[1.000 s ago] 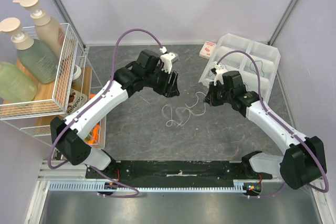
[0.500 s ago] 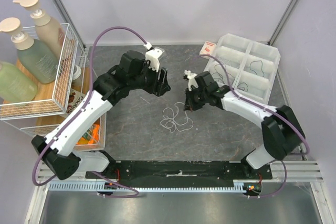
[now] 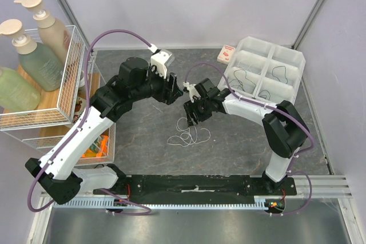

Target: Untangle the cables

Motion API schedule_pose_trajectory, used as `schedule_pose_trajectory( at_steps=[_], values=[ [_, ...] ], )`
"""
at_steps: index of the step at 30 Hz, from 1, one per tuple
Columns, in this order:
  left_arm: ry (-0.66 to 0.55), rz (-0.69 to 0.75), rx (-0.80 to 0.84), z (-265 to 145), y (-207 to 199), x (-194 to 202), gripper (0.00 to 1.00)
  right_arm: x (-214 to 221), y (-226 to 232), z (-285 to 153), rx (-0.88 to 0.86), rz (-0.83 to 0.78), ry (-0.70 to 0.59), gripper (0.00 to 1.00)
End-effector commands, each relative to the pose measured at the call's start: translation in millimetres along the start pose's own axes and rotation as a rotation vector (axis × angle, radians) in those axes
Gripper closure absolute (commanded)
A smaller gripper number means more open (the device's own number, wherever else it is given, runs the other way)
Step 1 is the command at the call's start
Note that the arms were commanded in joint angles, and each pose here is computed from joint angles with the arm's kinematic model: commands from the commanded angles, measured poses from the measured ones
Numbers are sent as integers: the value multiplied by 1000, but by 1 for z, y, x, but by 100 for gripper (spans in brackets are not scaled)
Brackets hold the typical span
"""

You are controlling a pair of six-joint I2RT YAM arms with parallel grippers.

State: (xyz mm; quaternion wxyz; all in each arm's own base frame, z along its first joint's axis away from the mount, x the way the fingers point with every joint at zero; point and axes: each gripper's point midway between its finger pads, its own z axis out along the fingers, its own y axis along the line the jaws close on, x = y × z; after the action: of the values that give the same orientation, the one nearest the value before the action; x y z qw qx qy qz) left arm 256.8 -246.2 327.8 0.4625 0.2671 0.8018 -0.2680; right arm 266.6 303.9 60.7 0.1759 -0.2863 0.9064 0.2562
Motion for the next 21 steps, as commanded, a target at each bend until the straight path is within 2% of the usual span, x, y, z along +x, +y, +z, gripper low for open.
schedule_pose_trajectory(
  at_steps=[1,5,11,17,21],
  values=[
    [-40,47,4,1,0,-11,36,-17,-5,-4,53,-122,-25,26],
    [-33,45,11,3,-1,-8,36,-13,-3,8,100,-220,0,8],
    [-52,46,13,-2,-3,-16,37,-7,24,29,43,-315,2,2],
    [-72,55,1,-7,-2,-22,37,0,20,43,205,-382,64,4],
    [-85,55,-16,-11,0,-25,37,12,8,46,285,-350,99,21]
  ],
)
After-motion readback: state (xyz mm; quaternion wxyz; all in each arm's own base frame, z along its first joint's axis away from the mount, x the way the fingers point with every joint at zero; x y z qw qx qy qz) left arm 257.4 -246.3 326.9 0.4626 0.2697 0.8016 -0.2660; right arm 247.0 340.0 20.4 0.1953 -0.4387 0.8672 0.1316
